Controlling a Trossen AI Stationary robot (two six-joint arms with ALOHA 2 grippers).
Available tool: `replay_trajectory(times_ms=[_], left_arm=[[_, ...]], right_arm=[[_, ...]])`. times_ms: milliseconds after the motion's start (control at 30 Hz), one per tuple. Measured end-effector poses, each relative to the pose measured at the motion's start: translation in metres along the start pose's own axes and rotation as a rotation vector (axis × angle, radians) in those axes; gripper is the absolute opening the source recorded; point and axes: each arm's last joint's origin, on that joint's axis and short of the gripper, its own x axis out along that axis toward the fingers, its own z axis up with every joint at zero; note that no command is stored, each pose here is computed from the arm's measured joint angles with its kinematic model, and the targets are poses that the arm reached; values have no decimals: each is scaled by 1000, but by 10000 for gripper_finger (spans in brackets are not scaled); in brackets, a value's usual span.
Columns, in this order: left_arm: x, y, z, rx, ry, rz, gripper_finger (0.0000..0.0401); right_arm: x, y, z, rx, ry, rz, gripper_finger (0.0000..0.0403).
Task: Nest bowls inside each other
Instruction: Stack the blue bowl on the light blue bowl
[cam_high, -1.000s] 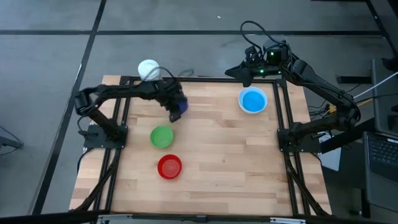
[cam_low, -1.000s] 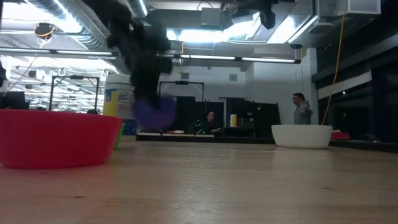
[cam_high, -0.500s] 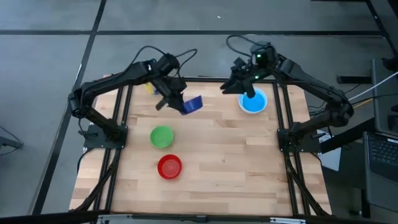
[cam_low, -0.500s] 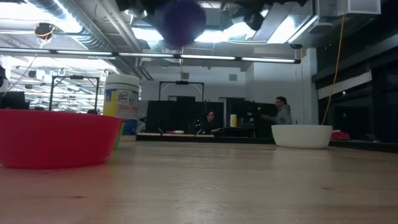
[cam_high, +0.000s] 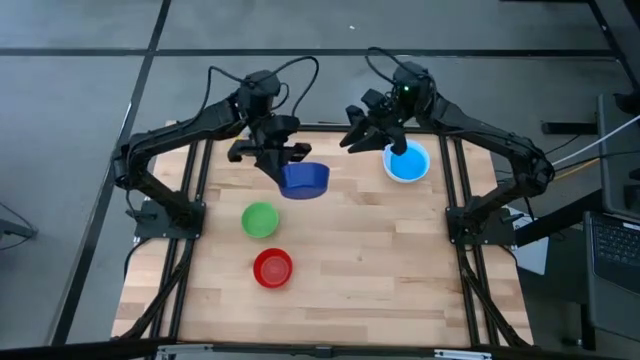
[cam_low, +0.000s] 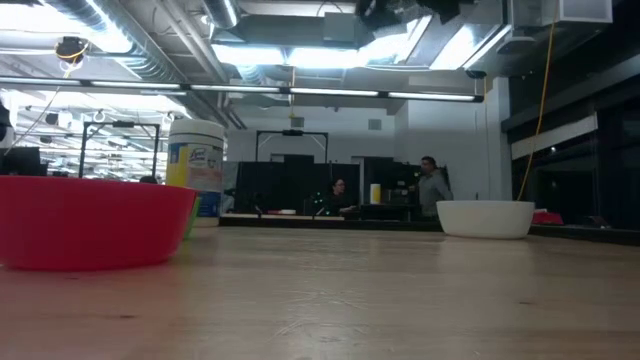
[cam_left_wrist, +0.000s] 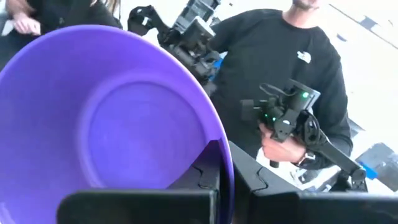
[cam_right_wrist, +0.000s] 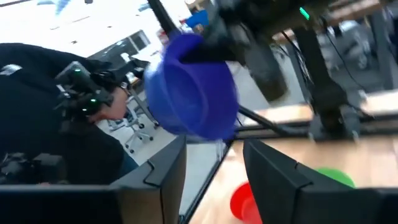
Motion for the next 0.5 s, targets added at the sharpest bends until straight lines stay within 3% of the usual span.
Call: replay_trajectory(times_ms=[167, 500], left_arm=[[-2, 11, -1, -18, -2, 1, 2], [-2, 22, 0, -24, 3, -8, 2]], right_arm=[[11, 11, 8, -65, -34, 57, 160], [23, 12, 4, -52, -13, 88, 160]])
